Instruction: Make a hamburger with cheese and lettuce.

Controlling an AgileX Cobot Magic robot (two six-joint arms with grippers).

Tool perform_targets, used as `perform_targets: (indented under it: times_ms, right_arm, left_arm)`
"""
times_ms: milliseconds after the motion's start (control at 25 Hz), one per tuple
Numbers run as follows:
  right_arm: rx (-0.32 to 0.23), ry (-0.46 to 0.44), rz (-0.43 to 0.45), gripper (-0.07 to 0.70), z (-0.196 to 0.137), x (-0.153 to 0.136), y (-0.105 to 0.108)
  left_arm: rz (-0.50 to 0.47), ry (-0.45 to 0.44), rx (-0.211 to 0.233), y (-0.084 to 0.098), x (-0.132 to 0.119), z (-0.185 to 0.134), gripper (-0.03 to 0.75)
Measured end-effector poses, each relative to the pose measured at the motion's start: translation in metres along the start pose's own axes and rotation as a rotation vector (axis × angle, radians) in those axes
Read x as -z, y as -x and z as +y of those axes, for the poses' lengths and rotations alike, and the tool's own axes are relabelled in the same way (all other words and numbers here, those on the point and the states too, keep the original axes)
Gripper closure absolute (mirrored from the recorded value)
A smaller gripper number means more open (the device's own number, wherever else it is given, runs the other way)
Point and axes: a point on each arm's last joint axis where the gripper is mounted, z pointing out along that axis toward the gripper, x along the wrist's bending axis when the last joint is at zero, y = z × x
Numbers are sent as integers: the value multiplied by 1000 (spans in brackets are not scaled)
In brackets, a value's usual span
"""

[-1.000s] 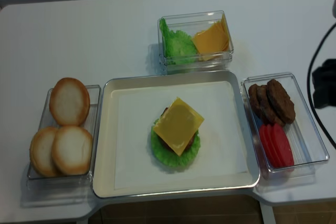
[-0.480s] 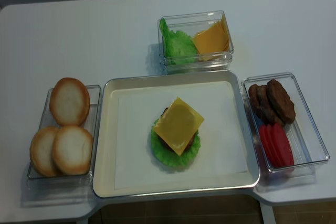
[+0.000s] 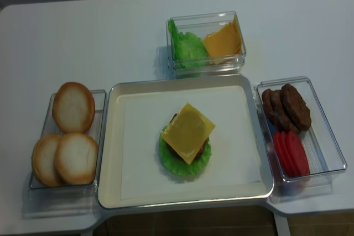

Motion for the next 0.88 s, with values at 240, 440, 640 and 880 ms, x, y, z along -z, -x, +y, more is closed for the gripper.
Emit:
perform_targets:
  times_ms: [240, 440, 640, 880]
  right_arm:
    - [7, 76, 3, 171, -24, 6, 0]
    - [59, 98, -1, 171, -46, -2, 1]
    - [68, 88, -4, 171, -57, -17, 3]
    - [85, 150, -63, 171, -52, -20, 9]
  left_arm:
    - [0, 0, 0, 0, 0, 0, 246]
    - [0, 0, 0, 0, 0, 0, 246]
    - [0, 0, 0, 0, 0, 0, 246]
    - [0, 0, 0, 0, 0, 0, 246]
